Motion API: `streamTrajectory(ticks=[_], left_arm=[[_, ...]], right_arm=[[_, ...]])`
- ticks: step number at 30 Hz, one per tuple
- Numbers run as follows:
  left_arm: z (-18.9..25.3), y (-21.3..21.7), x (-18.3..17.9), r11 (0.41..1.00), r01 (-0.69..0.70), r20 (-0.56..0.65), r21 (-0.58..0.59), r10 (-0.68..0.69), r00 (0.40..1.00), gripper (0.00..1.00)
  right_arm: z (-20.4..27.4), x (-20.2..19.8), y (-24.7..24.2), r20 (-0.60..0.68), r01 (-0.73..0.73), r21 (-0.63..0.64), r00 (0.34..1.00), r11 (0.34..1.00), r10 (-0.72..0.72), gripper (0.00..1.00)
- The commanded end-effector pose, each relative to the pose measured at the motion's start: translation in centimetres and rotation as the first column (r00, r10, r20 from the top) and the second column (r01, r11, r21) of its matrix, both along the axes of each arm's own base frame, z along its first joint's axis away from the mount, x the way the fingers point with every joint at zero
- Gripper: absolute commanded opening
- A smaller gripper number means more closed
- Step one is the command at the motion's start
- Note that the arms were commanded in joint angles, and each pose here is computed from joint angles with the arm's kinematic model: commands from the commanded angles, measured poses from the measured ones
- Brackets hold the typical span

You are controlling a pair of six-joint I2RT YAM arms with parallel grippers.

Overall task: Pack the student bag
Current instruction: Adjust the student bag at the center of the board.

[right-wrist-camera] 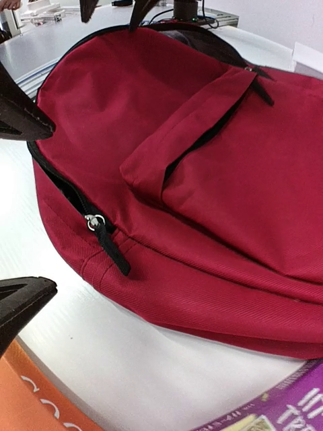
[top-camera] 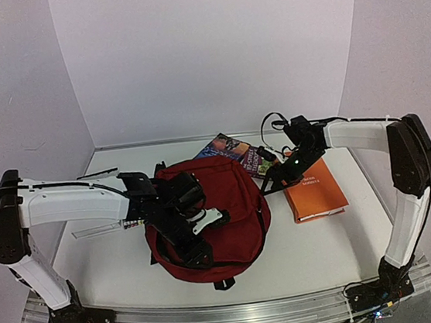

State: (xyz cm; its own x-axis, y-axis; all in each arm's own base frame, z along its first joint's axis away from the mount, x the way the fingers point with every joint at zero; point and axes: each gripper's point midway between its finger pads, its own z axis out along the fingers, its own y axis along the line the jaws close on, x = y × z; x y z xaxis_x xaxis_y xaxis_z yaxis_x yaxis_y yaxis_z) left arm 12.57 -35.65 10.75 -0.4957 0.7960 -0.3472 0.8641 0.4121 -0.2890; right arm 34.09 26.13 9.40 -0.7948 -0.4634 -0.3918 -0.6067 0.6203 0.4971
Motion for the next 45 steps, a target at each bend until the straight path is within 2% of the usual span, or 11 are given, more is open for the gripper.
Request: streamTrajectory(ticks=[1, 3, 6, 11, 21, 25, 31, 34, 37, 40, 45], left_arm=[[-0.7, -1.5, -0.2, 0.997, 0.076, -0.017, -0.005, -0.076, 0.997, 0.56], [-0.8, -1.8, -0.1, 0.997, 0.075, -0.016, -0.009, -0.076, 0.997, 0.4], [-0.7, -1.7, 0.3, 0.996, 0.09, -0.004, -0.011, -0.09, 0.996, 0.22], [1.8, -1.8, 1.6, 0.997, 0.057, 0.013, -0.059, -0.056, 0.998, 0.05], [8.1, 0.2, 9.1, 0.963, -0.118, 0.022, -0.243, 0.127, 0.992, 0.01], [8.7, 1.9, 14.4, 0.928, -0.263, 0.023, -0.265, 0.279, 0.96, 0.0], [9.3, 4.1, 23.2, 0.857, -0.408, 0.052, -0.315, 0.445, 0.894, 0.01], [8.3, 3.8, 25.6, 0.865, -0.394, 0.067, -0.309, 0.434, 0.899, 0.03], [5.5, 3.9, 28.3, 0.86, -0.438, 0.059, -0.261, 0.468, 0.882, 0.03], [2.5, 4.2, 30.6, 0.845, -0.492, 0.06, -0.209, 0.513, 0.856, 0.04], [-1.2, 4.7, 32.1, 0.828, -0.545, 0.07, -0.131, 0.556, 0.828, 0.06]], right_arm=[[3.5, 0.5, 0.1, 0.084, -0.02, 0.032, 0.996, 0.999, 0.018, 0.7], [3.9, 0.4, 0.1, 0.091, -0.026, 0.035, 0.996, 0.999, 0.023, 0.7], [4.3, 0.3, 0.1, 0.099, -0.036, 0.037, 0.995, 0.999, 0.032, 0.71], [4.8, 0.0, 0.2, 0.104, -0.05, 0.047, 0.994, 0.998, 0.045, 0.71], [5.9, 0.5, 0.6, 0.127, -0.071, 0.065, 0.99, 0.995, 0.062, 0.71], [6.4, 0.6, 0.8, 0.14, -0.082, 0.075, 0.988, 0.994, 0.071, 0.74], [6.4, 1.0, 1.1, 0.149, -0.095, 0.083, 0.985, 0.992, 0.082, 0.83], [6.3, 1.6, 1.9, 0.161, -0.099, 0.087, 0.983, 0.991, 0.084, 0.89], [5.9, 2.6, 3.0, 0.186, -0.098, 0.078, 0.979, 0.992, 0.082, 0.9], [5.5, 3.3, 3.4, 0.194, -0.08, 0.077, 0.979, 0.994, 0.064, 0.86], [4.5, 3.4, 4.2, 0.206, -0.062, 0.072, 0.978, 0.995, 0.046, 0.74]])
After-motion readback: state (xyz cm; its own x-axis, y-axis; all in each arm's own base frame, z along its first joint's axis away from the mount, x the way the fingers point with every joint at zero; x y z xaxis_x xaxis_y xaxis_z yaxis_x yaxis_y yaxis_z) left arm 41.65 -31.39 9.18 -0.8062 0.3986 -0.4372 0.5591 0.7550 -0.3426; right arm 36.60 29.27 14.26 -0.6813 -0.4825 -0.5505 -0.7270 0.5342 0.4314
